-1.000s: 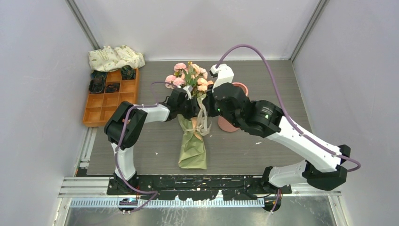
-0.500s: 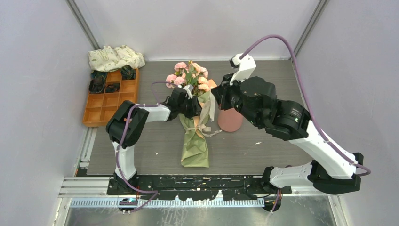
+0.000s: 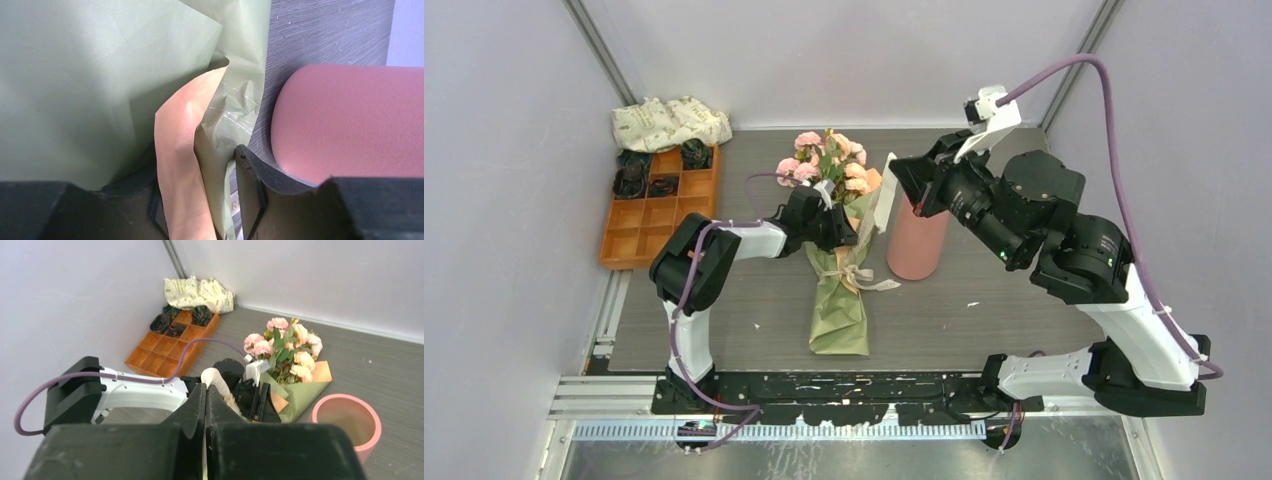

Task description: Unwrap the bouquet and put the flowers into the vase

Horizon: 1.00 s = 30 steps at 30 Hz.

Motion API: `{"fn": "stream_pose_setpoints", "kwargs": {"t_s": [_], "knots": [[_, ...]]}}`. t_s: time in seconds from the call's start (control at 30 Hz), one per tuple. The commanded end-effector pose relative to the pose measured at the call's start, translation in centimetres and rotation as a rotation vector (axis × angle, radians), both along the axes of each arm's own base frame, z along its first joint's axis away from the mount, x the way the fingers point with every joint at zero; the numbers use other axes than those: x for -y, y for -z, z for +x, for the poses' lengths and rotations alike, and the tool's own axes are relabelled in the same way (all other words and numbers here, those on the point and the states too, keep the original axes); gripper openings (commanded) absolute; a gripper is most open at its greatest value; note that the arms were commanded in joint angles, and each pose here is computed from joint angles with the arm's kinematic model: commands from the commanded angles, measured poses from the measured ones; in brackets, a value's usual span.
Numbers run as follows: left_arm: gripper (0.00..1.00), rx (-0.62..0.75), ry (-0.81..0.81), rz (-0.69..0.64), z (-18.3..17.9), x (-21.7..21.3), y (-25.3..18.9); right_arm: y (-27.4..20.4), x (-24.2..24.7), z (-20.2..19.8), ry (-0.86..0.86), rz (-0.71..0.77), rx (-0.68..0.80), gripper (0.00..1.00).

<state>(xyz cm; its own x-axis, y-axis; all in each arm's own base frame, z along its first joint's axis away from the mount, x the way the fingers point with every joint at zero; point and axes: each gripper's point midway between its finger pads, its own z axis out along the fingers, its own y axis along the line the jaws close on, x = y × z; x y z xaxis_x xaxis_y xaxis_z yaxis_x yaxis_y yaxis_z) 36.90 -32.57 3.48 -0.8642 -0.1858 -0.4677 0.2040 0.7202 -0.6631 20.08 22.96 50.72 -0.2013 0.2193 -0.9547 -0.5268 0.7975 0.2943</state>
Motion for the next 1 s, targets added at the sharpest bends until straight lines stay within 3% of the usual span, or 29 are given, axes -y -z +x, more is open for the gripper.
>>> {"fn": "stream_pose_setpoints", "kwargs": {"t_s": [0.0, 0.2, 0.37, 0.63, 0.83, 0.97], "knots": [[0.44, -0.120, -0.034, 0.171, -2.4, -3.3, 5.7, -5.3, 0.9, -0.5, -0.010, 0.104, 0.120, 0.01], [0.44, -0.085, -0.032, 0.167, -2.3, -3.5, 4.0, -7.0, 1.4, 0.1, 0.025, 0.084, 0.167, 0.01], [0.44, -0.053, -0.035, 0.150, -2.7, -3.6, 1.7, -4.7, 0.3, 2.3, 0.112, -0.019, 0.128, 0.01], [0.44, 0.144, -0.160, 0.189, -3.3, -6.2, -6.8, -1.2, -1.8, 5.9, 0.251, -0.162, 0.057, 0.01], [0.45, 0.300, -0.310, 0.200, -4.7, -10.7, -13.9, 1.3, -1.9, 9.7, 0.295, -0.168, -0.032, 0.01], [0.46, 0.375, -0.303, 0.205, -6.8, -12.5, -16.7, 3.8, -0.9, 13.4, 0.329, -0.162, -0.115, 0.01]]}}
